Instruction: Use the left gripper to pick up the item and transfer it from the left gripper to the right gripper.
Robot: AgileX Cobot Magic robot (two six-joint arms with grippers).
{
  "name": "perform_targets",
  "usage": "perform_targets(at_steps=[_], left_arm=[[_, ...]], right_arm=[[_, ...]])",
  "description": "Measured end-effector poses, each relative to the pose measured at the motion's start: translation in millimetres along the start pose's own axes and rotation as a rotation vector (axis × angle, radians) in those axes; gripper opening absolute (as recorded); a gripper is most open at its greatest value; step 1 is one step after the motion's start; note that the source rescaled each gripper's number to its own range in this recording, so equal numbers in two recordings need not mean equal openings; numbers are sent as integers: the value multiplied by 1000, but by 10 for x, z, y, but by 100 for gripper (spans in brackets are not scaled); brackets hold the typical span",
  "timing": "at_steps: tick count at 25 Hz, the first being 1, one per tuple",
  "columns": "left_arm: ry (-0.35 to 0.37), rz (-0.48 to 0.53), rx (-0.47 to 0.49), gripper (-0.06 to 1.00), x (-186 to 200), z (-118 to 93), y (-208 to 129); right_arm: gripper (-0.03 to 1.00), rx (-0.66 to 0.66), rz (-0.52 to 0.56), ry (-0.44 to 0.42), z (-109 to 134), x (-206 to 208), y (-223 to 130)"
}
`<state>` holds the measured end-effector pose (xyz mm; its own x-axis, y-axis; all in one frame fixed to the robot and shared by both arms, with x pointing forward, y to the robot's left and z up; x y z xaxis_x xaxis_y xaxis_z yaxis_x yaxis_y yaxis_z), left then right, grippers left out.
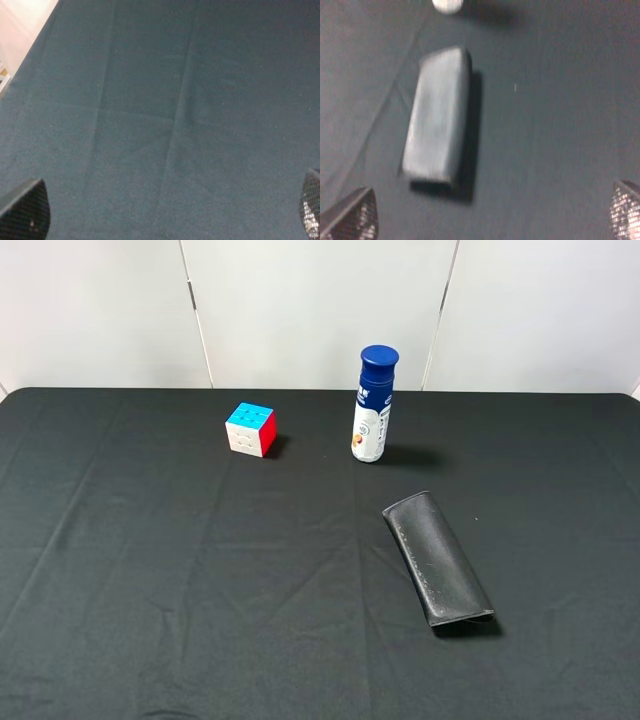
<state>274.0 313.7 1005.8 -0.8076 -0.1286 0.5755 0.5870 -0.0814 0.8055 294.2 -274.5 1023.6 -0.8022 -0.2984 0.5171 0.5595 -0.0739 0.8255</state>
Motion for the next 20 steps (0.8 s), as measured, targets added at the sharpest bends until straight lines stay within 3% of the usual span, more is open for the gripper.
perform_targets(at_steps=[4,13,20], left_arm=[[0,0,0,100,0,0,0],[0,0,0,100,0,0,0],[0,0,0,100,0,0,0]], right_arm=[[100,-15,-71,-11,-40,65,5],[100,-25,-77,-21,-49,67,9],[100,-105,-131,-159,-134,85,39]])
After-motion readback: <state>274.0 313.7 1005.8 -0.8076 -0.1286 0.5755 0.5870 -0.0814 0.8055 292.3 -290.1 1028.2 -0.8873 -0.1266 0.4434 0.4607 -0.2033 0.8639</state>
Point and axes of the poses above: a point on each arm's last joint axis where the gripper is mounted, x pointing back along that axis away from the gripper, z along the wrist's bending axis when the last joint is at zero, y = z × x, the point moved 6 cm from there along -x, pointing out along that axis toward the gripper, and after that the axes turned 14 degrees about -x, right-handed, at the moved point
